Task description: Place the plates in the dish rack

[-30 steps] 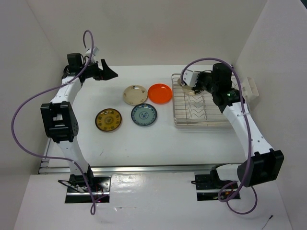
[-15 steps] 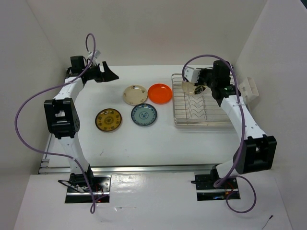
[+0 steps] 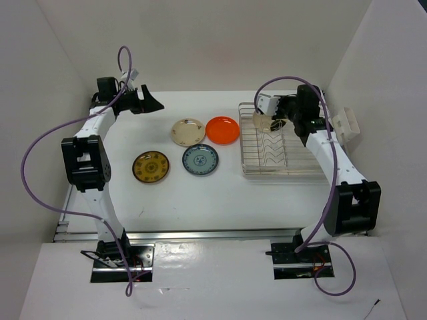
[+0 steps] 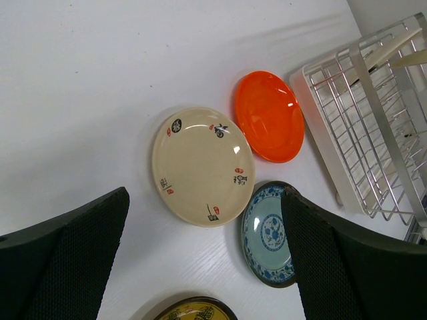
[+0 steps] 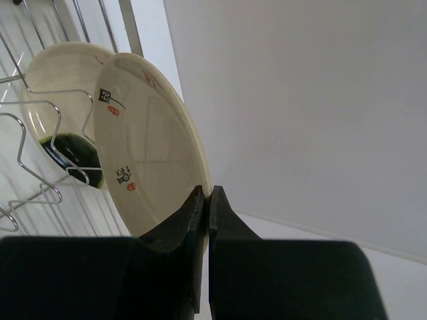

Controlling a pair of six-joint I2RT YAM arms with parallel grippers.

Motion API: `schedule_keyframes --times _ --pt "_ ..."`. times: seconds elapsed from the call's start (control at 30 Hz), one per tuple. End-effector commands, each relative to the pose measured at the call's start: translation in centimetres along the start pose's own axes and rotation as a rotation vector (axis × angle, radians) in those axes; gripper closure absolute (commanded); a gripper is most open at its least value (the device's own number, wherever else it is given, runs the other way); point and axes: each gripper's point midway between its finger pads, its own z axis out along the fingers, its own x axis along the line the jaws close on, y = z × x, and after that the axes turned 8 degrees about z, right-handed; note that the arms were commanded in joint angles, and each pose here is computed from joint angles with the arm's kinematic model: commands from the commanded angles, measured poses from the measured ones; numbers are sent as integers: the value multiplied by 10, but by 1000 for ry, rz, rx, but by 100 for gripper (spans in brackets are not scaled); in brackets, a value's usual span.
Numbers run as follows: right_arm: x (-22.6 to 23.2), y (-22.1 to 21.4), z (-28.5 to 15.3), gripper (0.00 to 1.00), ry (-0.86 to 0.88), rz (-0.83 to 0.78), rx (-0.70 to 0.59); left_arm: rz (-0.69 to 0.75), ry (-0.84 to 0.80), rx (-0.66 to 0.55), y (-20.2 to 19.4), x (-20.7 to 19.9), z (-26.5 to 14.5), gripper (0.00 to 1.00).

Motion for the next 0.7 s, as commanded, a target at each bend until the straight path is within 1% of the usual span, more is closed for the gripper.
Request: schedule_keyframes --times 0.0,0.1,0.13,0.27,0.43,0.47,0.53,0.57,0.6,0.67 --pt "-16 -1 4 100 -69 -31 -32 39 -20 -23 10 2 0 0" --pt "-2 -3 12 100 -27 -21 -41 37 -30 -28 12 0 0 0" --pt "-7 -2 11 100 -36 -15 -44 37 -30 -28 12 0 0 0" --pt "3 -5 17 100 -8 2 -44 21 -30 -23 6 2 1 0" --pt "16 -9 22 100 26 31 -42 16 16 -15 0 10 7 0" --pt "17 -7 23 100 30 41 -52 20 13 9 -5 5 16 0" --pt "30 -13 27 100 53 59 -44 43 44 46 -15 9 27 0" --pt "35 -13 31 100 67 93 -49 34 42 72 -18 3 34 0" --pt "36 -13 31 100 68 107 -49 32 44 96 -27 6 41 0" --pt "40 -12 31 99 82 129 -54 21 43 118 -34 6 48 0"
